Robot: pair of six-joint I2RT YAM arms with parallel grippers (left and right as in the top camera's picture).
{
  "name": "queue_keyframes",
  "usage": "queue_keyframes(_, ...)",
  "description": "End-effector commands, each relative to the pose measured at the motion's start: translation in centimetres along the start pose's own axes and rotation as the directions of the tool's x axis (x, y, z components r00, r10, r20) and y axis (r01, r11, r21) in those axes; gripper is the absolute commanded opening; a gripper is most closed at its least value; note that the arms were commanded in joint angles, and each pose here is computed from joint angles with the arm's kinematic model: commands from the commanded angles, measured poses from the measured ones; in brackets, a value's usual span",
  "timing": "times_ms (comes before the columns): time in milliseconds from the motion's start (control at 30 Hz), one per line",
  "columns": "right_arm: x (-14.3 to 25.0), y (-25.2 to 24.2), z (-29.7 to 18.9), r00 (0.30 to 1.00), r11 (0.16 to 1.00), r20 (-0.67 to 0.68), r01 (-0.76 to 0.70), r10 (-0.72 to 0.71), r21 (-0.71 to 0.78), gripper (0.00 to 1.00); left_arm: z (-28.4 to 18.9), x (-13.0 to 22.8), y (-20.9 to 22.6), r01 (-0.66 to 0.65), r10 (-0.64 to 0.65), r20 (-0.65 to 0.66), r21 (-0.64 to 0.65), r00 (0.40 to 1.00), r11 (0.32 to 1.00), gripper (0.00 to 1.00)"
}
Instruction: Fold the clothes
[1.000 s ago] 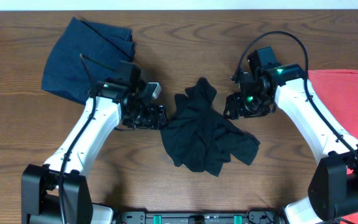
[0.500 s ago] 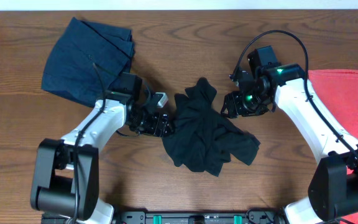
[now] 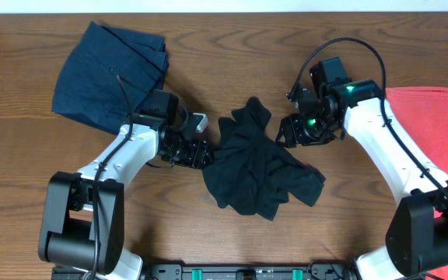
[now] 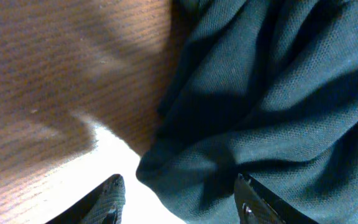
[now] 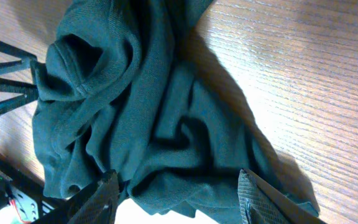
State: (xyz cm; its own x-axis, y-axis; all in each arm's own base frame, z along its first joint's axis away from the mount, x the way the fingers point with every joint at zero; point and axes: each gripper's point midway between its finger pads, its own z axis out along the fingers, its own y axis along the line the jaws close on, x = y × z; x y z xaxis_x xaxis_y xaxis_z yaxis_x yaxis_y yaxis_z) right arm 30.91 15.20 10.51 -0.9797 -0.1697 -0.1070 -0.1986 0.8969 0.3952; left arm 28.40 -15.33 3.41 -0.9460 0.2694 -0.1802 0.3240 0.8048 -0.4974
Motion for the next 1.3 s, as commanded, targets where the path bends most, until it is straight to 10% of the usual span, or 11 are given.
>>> queue_keyframes(0, 0.0, 0.3, -0.1, 1.000, 1.000, 0.003, 0.006, -0.006, -0.027, 0.59, 0.9, 0.9, 0.4, 0.010, -0.010, -0.034, 0.011, 0.999, 1.000, 0.58)
queue_keyframes(167, 0.0, 0.3, -0.1, 1.000, 1.000, 0.003, 0.006, -0.006, -0.027, 0.59, 1.4, 0.9, -2.2, 0.018, -0.010, -0.040, 0.189, 0.999, 0.982, 0.51)
queue_keyframes(367, 0.0, 0.3, -0.1, 1.000, 1.000, 0.003, 0.006, -0.006, -0.025, 0.58, -0.7, 1.0, -3.9, 0.064, -0.051, -0.053, 0.266, 0.997, 0.962, 0.13)
queue_keyframes(867, 0.0, 0.1, 0.4, 1.000, 1.000, 0.011, 0.008, -0.008, -0.027, 0.60, -13.9, -1.1, -7.0, -0.036, 0.027, 0.236, 0.033, 0.971, 0.999, 0.09)
queue_keyframes(1100, 1.3, -0.6, 1.9, 1.000, 1.000, -0.021, -0.007, 0.006, -0.027, 0.60, -10.9, 1.0, -1.8, 0.058, -0.034, 0.150, -0.153, 0.988, 0.987, 0.65)
queue_keyframes(1267, 2.2, -1.0, 2.5, 0.999, 1.000, -0.043, -0.019, 0.018, -0.025, 0.60, -4.8, 0.9, 0.4, 0.092, -0.090, 0.030, -0.060, 0.995, 0.994, 0.75)
